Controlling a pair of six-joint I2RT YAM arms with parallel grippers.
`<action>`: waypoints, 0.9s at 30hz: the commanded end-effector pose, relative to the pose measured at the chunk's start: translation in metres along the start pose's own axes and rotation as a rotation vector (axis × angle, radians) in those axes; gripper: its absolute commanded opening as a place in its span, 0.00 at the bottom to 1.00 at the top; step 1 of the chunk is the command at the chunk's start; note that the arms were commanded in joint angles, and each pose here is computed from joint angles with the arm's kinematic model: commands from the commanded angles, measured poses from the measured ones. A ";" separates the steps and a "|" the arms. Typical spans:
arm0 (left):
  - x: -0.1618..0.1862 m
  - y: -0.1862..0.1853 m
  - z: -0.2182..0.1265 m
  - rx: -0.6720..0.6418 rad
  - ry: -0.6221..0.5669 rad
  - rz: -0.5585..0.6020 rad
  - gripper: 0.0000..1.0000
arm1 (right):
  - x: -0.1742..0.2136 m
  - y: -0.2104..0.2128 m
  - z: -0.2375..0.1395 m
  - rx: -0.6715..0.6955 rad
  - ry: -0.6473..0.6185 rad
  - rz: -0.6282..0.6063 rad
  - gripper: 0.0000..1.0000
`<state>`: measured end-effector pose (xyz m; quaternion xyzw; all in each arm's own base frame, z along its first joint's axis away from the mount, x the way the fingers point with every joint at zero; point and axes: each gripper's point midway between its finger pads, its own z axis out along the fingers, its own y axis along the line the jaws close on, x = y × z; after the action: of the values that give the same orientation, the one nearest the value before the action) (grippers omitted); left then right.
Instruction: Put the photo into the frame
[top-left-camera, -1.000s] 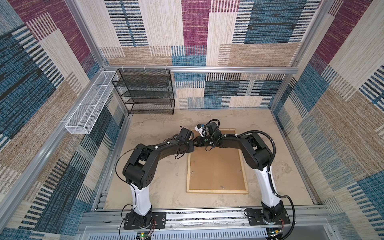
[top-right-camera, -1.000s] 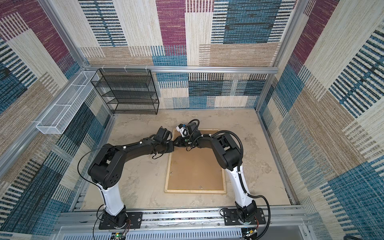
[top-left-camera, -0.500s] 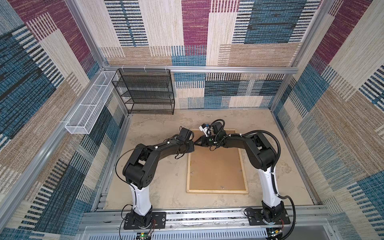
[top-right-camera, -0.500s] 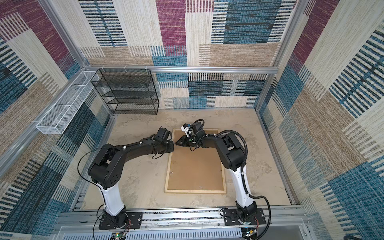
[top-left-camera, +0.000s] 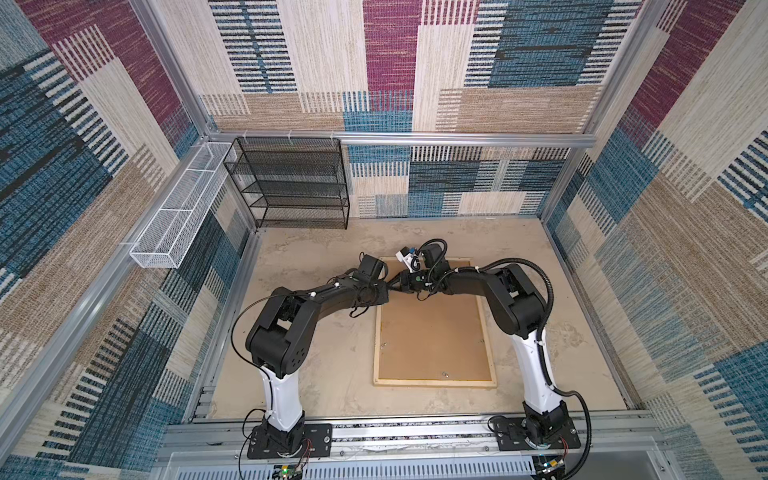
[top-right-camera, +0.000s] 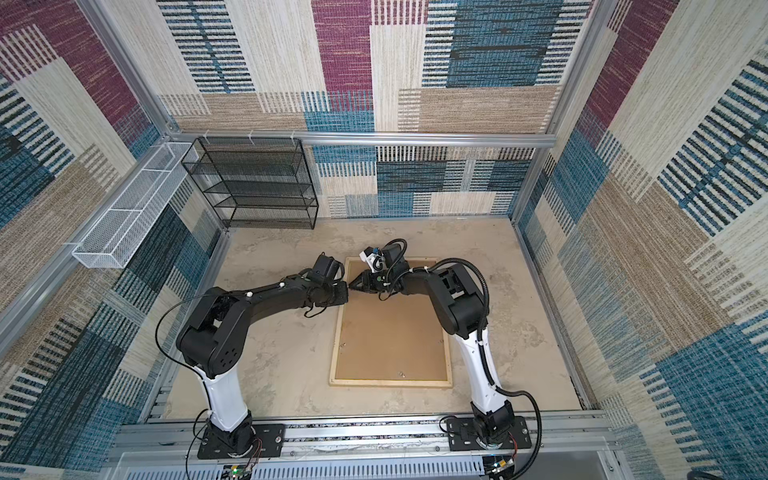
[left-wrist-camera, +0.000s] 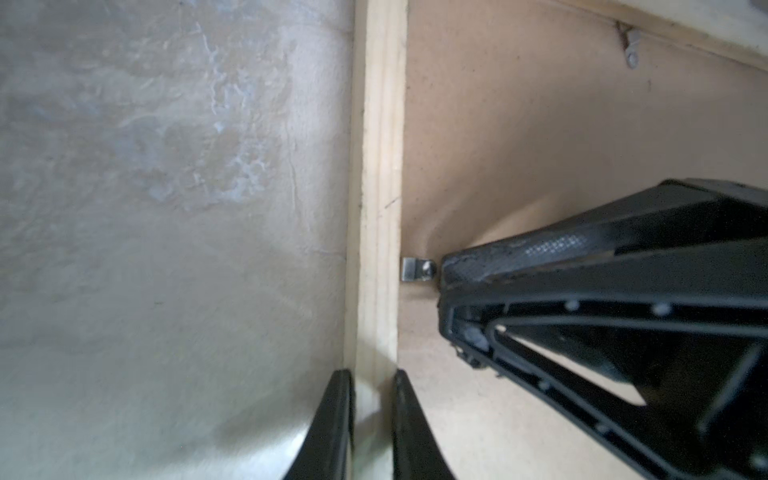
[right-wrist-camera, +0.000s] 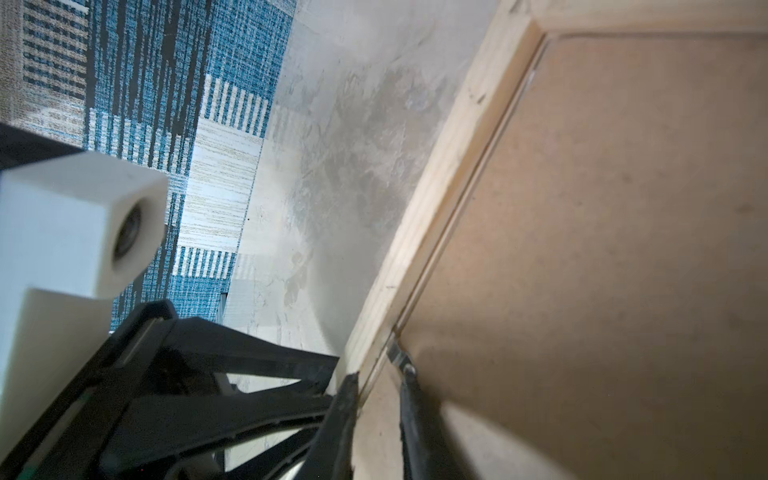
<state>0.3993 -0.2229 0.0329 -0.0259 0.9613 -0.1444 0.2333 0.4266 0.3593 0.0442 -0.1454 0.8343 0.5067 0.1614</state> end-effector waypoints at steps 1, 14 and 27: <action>0.014 0.006 0.008 -0.011 0.053 -0.009 0.00 | -0.002 -0.001 0.003 -0.009 -0.009 -0.001 0.23; 0.014 0.004 0.008 -0.005 0.058 -0.007 0.00 | 0.006 -0.004 0.010 -0.053 0.022 0.038 0.22; 0.014 0.004 0.007 -0.004 0.058 -0.008 0.00 | 0.009 -0.018 0.008 0.042 0.033 0.095 0.22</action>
<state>0.3982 -0.2251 0.0320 -0.0238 0.9619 -0.1496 0.2275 0.4310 0.3659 0.0458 -0.1379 0.8229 0.5302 0.1507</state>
